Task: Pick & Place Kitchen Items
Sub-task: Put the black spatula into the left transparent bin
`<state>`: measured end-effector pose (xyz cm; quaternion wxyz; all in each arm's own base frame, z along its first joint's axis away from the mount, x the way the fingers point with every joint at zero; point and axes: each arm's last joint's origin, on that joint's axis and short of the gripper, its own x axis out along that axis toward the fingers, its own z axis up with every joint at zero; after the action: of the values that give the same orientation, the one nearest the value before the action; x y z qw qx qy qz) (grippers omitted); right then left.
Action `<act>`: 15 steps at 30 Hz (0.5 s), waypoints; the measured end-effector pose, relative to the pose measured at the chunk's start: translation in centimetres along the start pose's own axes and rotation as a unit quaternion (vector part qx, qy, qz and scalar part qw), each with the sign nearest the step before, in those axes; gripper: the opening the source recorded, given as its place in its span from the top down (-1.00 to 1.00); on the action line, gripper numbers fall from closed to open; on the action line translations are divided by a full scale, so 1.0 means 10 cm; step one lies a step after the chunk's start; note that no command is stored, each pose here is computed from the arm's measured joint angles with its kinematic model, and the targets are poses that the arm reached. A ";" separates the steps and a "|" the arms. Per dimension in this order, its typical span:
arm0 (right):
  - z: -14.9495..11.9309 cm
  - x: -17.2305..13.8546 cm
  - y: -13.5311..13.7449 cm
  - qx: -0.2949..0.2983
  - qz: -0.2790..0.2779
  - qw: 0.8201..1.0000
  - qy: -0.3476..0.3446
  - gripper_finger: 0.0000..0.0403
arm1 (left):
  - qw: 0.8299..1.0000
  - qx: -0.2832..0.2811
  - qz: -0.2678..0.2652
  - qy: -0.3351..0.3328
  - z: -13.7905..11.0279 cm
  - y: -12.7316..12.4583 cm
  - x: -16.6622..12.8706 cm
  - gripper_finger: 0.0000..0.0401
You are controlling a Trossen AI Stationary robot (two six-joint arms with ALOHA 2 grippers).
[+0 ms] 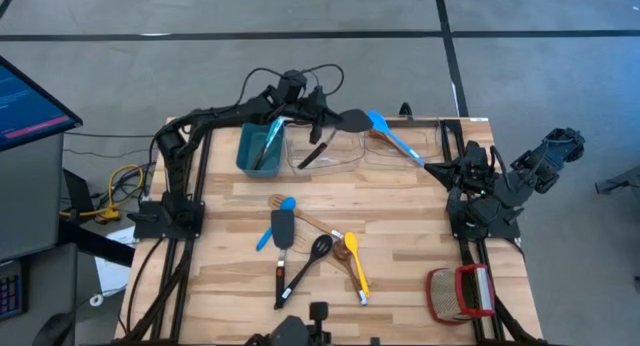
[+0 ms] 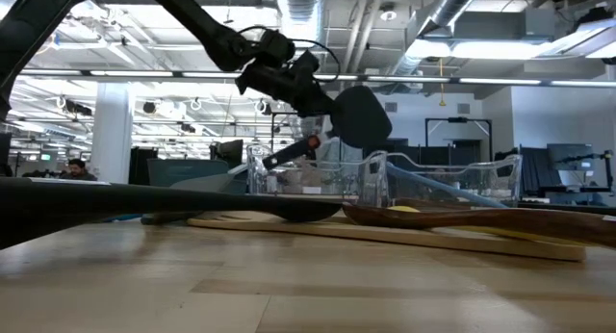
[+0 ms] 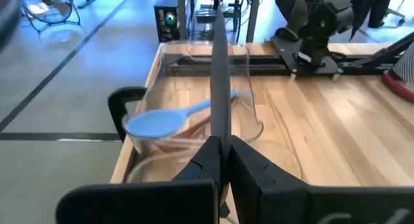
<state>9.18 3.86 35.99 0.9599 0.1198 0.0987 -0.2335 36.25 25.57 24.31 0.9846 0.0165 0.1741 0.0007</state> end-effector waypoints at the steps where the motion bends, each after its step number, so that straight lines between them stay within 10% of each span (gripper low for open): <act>1: 0.00 0.00 0.00 0.000 0.000 1.000 0.000 1.00 | 1.000 -0.002 0.001 0.002 -0.04 0.01 -0.01 1.00; 15: 0.01 0.00 0.00 0.002 -0.010 1.000 -0.009 1.00 | 0.998 -0.028 0.036 0.048 -0.48 -0.06 -0.02 0.99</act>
<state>9.17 3.80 36.05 0.9580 0.1188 0.0907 -0.2447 34.43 25.17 19.80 0.9746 -0.0052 0.2200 0.0415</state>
